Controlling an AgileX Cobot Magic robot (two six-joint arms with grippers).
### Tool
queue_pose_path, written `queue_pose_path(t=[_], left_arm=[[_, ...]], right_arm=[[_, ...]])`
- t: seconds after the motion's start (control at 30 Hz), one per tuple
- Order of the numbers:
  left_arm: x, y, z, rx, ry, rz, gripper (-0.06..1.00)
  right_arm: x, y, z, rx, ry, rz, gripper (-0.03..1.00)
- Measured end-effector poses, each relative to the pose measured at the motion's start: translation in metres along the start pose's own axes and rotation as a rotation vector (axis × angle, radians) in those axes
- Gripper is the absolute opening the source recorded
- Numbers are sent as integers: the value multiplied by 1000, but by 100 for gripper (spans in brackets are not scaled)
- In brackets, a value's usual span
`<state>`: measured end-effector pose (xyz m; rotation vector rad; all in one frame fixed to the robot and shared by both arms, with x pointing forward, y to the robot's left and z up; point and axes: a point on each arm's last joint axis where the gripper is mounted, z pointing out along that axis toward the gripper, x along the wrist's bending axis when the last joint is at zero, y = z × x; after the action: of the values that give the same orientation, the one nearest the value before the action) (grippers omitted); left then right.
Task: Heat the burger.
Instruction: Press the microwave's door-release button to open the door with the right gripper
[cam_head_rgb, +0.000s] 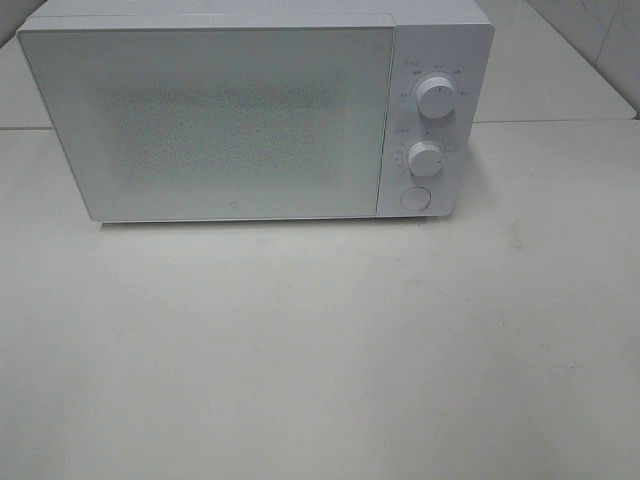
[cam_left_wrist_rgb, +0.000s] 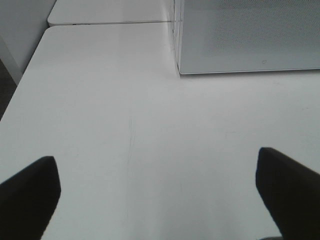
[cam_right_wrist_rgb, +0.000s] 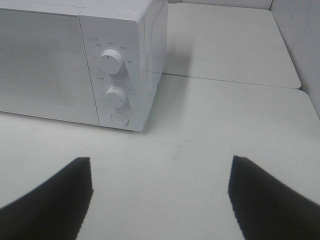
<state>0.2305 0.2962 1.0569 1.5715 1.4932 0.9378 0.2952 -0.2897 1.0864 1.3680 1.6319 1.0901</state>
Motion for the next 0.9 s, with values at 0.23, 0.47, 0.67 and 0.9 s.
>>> queue_pose_path(t=[0.23, 0.47, 0.67, 0.9], left_arm=[[0, 0, 0, 0, 0, 0, 99], [0, 0, 0, 0, 0, 0, 99], [0, 0, 0, 0, 0, 0, 99], [0, 0, 0, 0, 0, 0, 99]], right_arm=[[0, 12, 34, 38, 2, -1, 76], [1, 17, 63, 72, 3, -2, 76], [1, 21, 94, 71, 5, -3, 76], [2, 22, 128, 53, 8, 16, 76]])
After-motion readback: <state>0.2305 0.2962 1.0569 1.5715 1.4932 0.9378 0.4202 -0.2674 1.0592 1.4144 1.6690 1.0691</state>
